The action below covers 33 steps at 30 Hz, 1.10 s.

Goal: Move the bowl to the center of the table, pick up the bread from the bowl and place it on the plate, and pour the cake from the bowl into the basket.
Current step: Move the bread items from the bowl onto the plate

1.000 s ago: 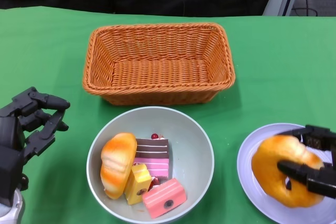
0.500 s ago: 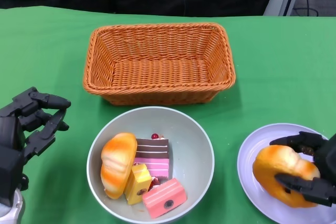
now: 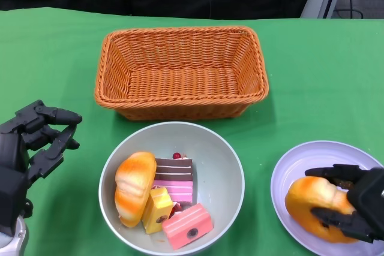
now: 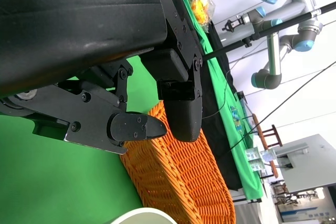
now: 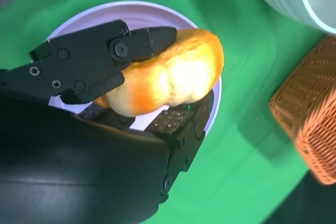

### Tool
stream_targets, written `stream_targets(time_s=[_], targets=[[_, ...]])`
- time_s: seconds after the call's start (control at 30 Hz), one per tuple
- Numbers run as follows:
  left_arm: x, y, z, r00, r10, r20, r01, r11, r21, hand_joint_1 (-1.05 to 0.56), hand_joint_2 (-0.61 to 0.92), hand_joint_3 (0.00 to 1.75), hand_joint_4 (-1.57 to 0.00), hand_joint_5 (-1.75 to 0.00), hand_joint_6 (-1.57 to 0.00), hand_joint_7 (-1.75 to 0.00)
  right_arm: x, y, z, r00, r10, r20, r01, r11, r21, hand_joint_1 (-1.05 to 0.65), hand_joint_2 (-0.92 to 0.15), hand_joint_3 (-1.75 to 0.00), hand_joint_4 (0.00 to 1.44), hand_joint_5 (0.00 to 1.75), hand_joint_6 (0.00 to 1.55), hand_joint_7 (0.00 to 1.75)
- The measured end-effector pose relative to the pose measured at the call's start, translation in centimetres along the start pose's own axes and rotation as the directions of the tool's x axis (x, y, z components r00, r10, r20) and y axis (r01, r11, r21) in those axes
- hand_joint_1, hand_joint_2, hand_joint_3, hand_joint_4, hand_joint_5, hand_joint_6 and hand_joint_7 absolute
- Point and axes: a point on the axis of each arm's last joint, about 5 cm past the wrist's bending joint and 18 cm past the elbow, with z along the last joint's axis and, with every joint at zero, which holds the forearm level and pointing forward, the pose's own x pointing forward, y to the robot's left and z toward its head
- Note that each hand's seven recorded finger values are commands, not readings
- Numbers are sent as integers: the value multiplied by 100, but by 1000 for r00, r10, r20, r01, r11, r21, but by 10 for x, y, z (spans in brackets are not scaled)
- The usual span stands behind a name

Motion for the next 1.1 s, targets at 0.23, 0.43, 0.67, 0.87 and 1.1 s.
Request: stream_targets(time_s=[0.23,0.43,0.67,0.87,1.1], targets=[[0,0,0,1000,-2,2,2,1000,2,-10,92,33,-84,-121,-88,-87,8,-3,-3,1000,-5,-25,6,1000,25,-10,-92,-27,62,144,77,77],[0,0,0,1000,-2,2,2,1000,2,-10,92,33,-83,-121,-88,-87,13,-3,-6,999,-15,-43,17,999,36,-11,-92,-26,61,139,73,79],[1,0,1,1000,-2,3,2,1000,2,-11,92,34,-83,-121,-88,-87,25,-3,-8,995,-49,-85,49,999,-6,-14,-92,-23,70,127,76,76],[1,1,2,1000,-2,12,2,1000,3,-11,92,33,-84,-121,-88,-86,35,-4,-10,991,-68,-118,63,997,-42,-17,-92,-21,75,108,79,64],[2,2,2,1000,-7,13,7,1000,2,-11,92,33,-84,-121,-88,-86,35,1,-9,990,-135,-44,125,977,-171,-26,-92,-11,87,48,87,13]])
